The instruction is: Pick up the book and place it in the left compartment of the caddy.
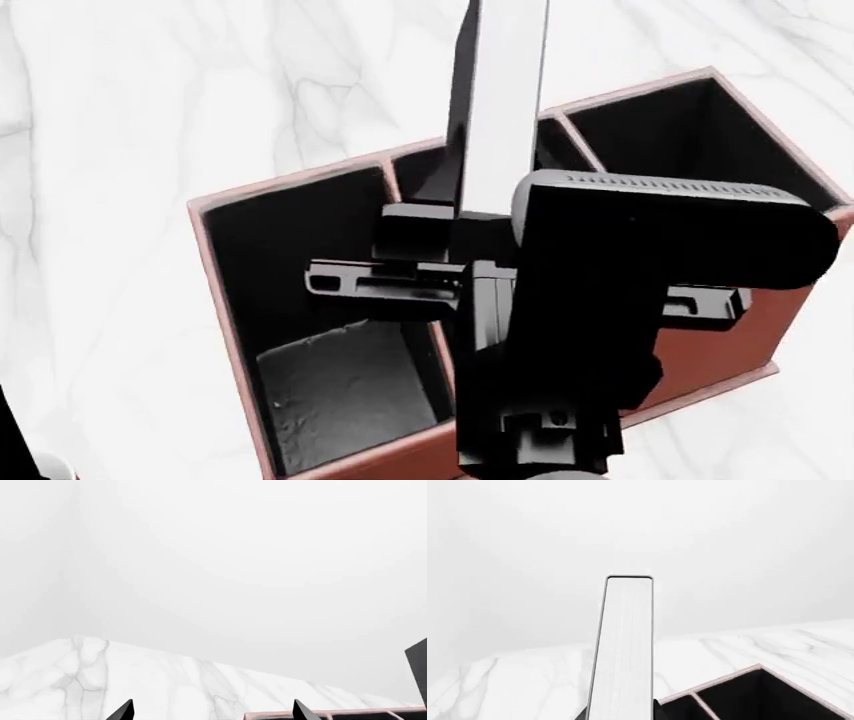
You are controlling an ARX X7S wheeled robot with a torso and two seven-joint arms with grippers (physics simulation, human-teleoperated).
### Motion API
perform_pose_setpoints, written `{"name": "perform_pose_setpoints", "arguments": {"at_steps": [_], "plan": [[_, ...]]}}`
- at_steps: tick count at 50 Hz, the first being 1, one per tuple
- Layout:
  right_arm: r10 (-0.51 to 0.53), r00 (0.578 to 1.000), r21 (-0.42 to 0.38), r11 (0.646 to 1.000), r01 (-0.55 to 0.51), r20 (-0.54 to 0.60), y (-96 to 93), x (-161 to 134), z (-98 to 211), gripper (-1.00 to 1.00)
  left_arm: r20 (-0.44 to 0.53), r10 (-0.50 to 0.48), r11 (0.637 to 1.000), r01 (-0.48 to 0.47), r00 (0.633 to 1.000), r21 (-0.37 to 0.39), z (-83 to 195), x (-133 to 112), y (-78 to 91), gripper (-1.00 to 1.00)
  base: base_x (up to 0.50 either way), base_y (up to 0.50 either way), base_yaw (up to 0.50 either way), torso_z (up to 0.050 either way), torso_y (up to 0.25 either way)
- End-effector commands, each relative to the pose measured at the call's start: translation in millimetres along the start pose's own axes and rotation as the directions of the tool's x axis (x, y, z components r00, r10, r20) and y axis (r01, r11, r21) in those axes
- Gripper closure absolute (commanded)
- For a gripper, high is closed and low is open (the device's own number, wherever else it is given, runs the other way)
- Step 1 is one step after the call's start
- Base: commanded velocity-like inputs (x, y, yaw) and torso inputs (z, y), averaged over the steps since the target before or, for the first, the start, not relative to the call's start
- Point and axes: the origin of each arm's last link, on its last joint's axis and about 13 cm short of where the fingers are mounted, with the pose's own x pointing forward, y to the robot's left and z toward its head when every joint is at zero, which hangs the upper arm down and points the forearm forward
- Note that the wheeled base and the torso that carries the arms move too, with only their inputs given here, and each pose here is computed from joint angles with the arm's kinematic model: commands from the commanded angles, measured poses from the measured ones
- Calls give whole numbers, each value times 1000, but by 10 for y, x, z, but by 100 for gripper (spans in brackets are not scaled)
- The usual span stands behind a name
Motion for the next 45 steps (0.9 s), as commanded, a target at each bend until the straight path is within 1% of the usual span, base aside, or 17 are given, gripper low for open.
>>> {"name": "perform_pose_setpoints", "arguments": {"at_steps": [1, 10, 16, 31, 39, 43, 45], "plan": [[118, 989, -3, 993, -119, -90, 20, -110, 42, 100, 0, 0, 1000, 0, 1000, 1, 7, -3, -4, -100, 0, 0, 0, 0, 0], [184, 974, -18, 982, -188, -132, 49, -182, 44, 100, 1, -1, 1000, 1, 1000, 2, 5, -5, -2, -100, 0, 0, 0, 0, 1], [201, 965, -17, 978, -207, -170, 46, -186, 36, 100, 0, -2, 1000, 2, 1000, 2, 5, -3, -8, -100, 0, 0, 0, 0, 2], [237, 936, -49, 965, -258, -259, 3, -145, -29, 100, 1, 0, 1000, 0, 1000, 1, 7, -6, -2, -100, 0, 0, 0, 1, 1], [267, 909, -11, 958, -285, -319, -25, -54, -71, 100, -5, -3, 1000, 3, 1000, 3, -7, -5, -8, -100, 0, 0, 0, 0, 1], [286, 886, 17, 954, -301, -364, -30, -10, -93, 100, -5, -2, 1000, 2, 1000, 2, -14, -6, -3, -100, 0, 0, 0, 0, 3], [287, 883, 18, 953, -302, -372, -28, 16, -106, 100, -7, -3, 1000, 3, 1000, 1, -23, -4, -5, -100, 0, 0, 0, 0, 0]]}}
